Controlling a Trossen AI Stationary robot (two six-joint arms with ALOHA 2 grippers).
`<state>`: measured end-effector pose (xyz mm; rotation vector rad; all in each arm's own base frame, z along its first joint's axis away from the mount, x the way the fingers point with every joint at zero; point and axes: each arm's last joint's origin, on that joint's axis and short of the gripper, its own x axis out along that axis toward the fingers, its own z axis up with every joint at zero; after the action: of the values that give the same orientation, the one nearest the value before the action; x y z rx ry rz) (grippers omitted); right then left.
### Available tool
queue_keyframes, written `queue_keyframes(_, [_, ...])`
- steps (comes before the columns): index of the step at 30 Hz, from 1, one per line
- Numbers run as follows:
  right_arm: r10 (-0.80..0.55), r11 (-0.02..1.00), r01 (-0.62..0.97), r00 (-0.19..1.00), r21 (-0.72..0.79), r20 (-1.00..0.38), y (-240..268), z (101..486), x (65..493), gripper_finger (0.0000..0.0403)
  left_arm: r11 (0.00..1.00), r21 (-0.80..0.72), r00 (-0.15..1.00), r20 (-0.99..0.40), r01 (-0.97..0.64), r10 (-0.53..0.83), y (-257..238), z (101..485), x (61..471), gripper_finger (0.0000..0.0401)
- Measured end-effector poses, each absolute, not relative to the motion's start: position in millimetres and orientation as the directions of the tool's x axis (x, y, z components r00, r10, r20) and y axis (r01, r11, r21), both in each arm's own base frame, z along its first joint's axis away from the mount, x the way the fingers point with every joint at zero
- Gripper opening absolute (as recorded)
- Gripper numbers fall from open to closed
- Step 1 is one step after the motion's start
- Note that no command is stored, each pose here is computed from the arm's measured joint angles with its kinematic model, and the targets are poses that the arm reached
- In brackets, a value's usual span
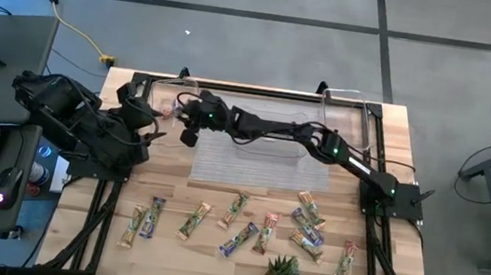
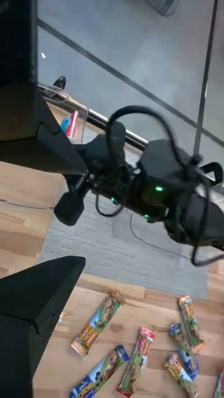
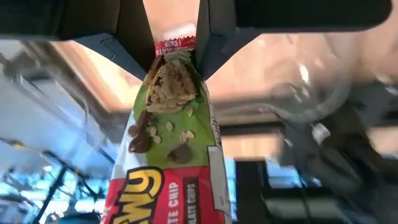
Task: Pick and place Granola Bars by type
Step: Put the red granola bar into the left transparent bin
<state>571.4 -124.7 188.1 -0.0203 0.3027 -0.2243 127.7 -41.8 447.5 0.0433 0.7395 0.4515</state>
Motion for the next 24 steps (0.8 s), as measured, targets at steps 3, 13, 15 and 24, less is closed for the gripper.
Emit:
queue_keyframes(3, [-0.227,0.973,0.223,0.917,-0.051,-0.328,-129.6,174.5,571.4,0.0088,0.906,0.187,0.647,-0.647,-0.379,0.404,-42.2,447.2,127.9,0.0220])
queue_keyframes(13, [-0.161,0.983,0.180,0.929,0.025,-0.332,-144.6,172.5,568.0,0.0088,0.914,0.173,0.646,-0.660,-0.367,0.384,-42.7,446.8,127.9,0.0220])
queue_keyframes(15, [-0.161,0.983,0.181,0.925,0.027,-0.344,-146.6,171.4,567.0,0.0088,0.914,0.173,0.646,-0.660,-0.367,0.384,-42.7,446.8,127.9,0.0220])
queue_keyframes(24, [-0.159,0.981,0.188,0.917,0.045,-0.365,-145.4,169.3,566.5,0.0088,0.914,0.174,0.646,-0.660,-0.366,0.384,-42.7,446.8,127.9,0.0220])
